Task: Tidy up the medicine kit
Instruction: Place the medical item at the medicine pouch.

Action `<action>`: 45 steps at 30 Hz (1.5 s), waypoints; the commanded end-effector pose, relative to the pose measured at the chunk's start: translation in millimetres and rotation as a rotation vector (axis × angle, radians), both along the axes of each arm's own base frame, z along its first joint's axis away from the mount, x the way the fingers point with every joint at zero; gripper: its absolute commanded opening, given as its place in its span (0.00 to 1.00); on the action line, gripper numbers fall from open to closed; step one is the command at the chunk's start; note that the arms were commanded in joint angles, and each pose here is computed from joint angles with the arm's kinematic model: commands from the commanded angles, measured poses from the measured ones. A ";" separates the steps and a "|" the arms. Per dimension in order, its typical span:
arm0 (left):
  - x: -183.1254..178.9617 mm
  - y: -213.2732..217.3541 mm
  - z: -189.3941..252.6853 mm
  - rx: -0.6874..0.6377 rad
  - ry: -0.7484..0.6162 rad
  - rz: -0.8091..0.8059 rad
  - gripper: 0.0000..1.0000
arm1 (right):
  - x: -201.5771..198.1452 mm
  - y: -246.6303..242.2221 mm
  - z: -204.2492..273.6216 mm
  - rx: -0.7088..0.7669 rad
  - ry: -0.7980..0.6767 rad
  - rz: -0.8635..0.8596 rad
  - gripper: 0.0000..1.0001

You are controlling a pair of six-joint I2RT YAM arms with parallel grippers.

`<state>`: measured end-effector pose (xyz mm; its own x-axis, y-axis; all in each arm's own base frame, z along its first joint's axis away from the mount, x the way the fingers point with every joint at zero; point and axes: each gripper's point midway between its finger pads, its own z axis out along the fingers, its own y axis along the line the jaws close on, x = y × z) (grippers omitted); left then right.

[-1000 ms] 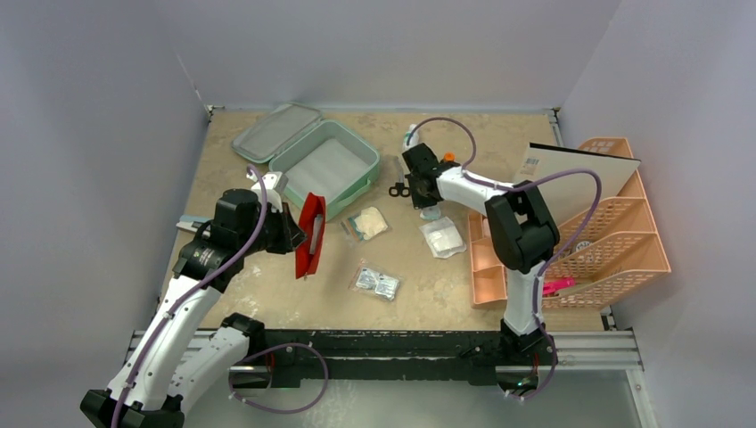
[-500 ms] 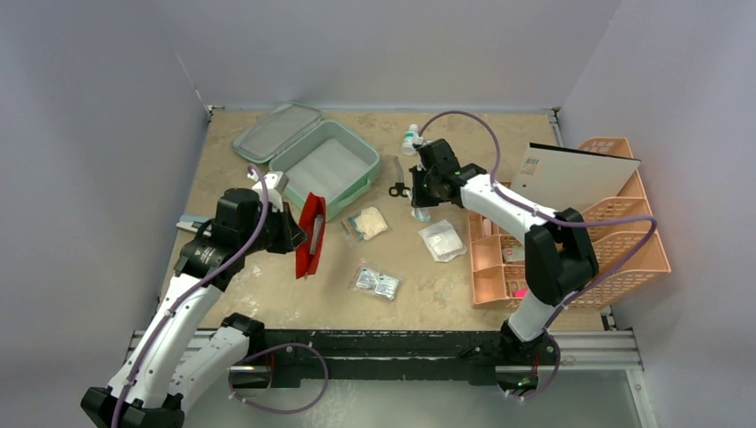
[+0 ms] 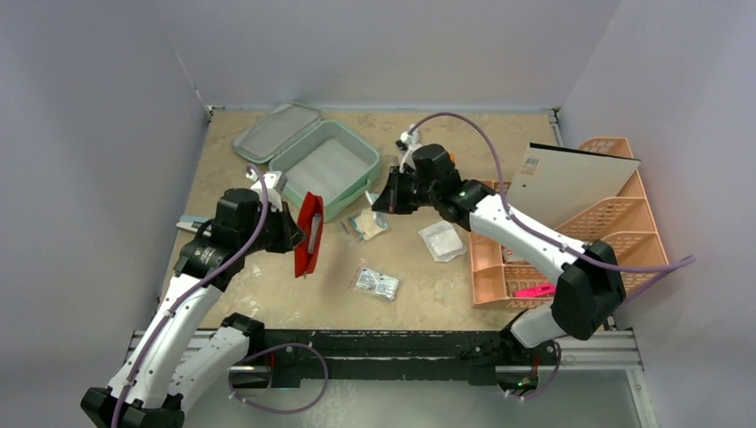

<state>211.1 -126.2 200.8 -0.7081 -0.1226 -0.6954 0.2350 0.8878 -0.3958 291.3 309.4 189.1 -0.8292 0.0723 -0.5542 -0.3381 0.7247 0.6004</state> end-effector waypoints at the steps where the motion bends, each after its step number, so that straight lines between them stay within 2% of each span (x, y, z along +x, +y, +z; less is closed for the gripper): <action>1: 5.6 -0.5 6.3 -0.012 -0.029 0.016 0.00 | -35.5 47.4 61.2 0.224 -0.038 0.093 0.00; 6: 3.9 -0.5 8.5 -0.020 -0.039 0.015 0.00 | -52.5 70.0 96.8 0.404 -0.032 0.121 0.00; 11: 3.2 -1.7 9.6 -0.026 -0.042 0.009 0.00 | -58.7 81.8 111.7 0.565 0.020 0.117 0.00; 20: 3.7 -3.1 11.2 -0.037 -0.045 0.009 0.00 | -73.9 114.5 140.7 0.733 0.060 0.178 0.00; 31: 3.1 -7.4 15.0 -0.058 -0.053 -0.009 0.00 | -74.9 141.3 121.1 0.775 0.157 0.165 0.00; 45: 0.0 -16.9 26.1 -0.139 -0.052 -0.014 0.00 | -57.9 142.2 77.1 0.663 0.186 0.055 0.00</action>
<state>206.5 -132.5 208.9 -0.7091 -0.1679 -0.6848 0.2313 0.8621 -0.4508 226.5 453.5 255.9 -0.9368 0.2602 -0.2337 -0.1959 0.1633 0.9669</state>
